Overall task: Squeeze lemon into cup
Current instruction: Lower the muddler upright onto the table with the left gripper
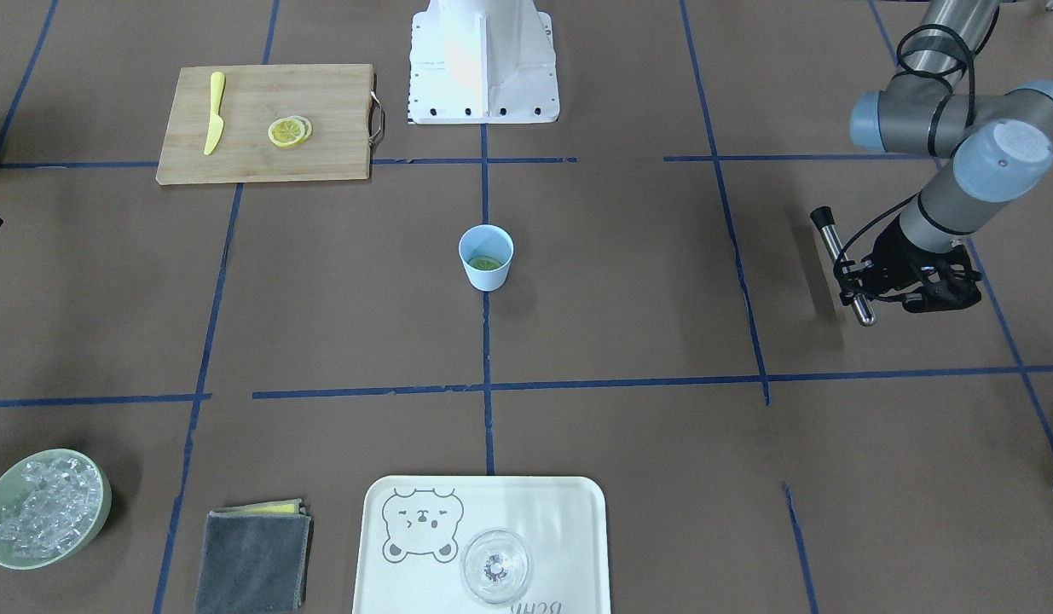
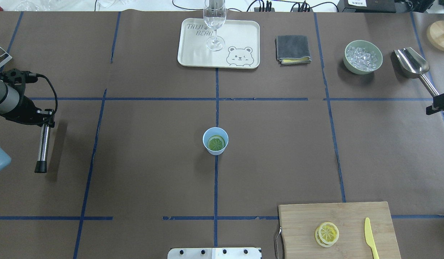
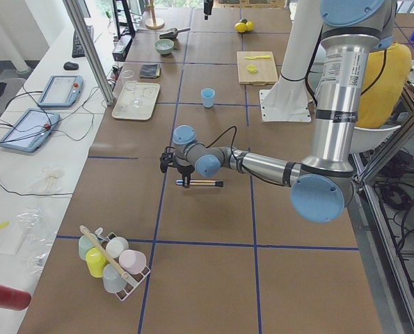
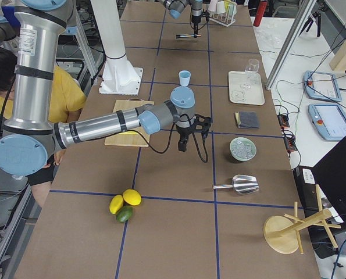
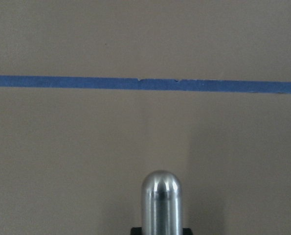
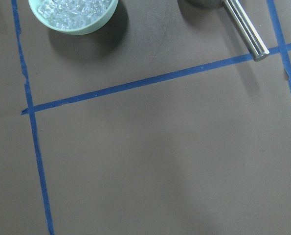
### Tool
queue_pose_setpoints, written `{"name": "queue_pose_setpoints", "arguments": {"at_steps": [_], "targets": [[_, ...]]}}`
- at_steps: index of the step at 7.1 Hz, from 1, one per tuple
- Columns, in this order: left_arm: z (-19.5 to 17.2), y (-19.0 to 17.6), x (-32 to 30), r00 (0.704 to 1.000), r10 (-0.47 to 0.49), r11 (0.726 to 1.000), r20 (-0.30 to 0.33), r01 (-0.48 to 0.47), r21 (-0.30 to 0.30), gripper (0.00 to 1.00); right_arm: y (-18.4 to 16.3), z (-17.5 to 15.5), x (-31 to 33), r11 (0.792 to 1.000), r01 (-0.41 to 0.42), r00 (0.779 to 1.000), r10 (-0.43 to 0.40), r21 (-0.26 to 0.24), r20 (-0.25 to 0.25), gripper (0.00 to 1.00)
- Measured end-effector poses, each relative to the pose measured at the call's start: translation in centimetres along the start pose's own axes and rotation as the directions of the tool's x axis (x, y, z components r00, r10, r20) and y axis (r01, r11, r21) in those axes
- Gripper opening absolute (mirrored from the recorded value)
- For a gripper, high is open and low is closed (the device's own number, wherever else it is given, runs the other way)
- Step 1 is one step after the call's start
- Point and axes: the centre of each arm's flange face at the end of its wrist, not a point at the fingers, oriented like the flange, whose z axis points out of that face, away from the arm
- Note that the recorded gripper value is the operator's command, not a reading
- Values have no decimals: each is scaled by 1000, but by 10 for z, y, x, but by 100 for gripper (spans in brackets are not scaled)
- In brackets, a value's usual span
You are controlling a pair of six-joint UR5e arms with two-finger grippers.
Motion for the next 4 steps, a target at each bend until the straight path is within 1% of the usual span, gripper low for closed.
{"name": "queue_pose_setpoints", "arguments": {"at_steps": [1, 3, 4], "targets": [[5, -1, -3, 1000, 19, 1000, 6, -19, -8, 0, 0, 1, 1, 1000, 2, 1000, -2, 1, 3, 100], [8, -1, -4, 996, 90, 996, 9, -89, -15, 0, 1, 3, 4, 1000, -3, 1000, 3, 0, 2, 100], [10, -1, -4, 994, 105, 994, 11, -105, -17, 0, 1, 4, 5, 1000, -4, 1000, 4, -1, 1, 100]]}}
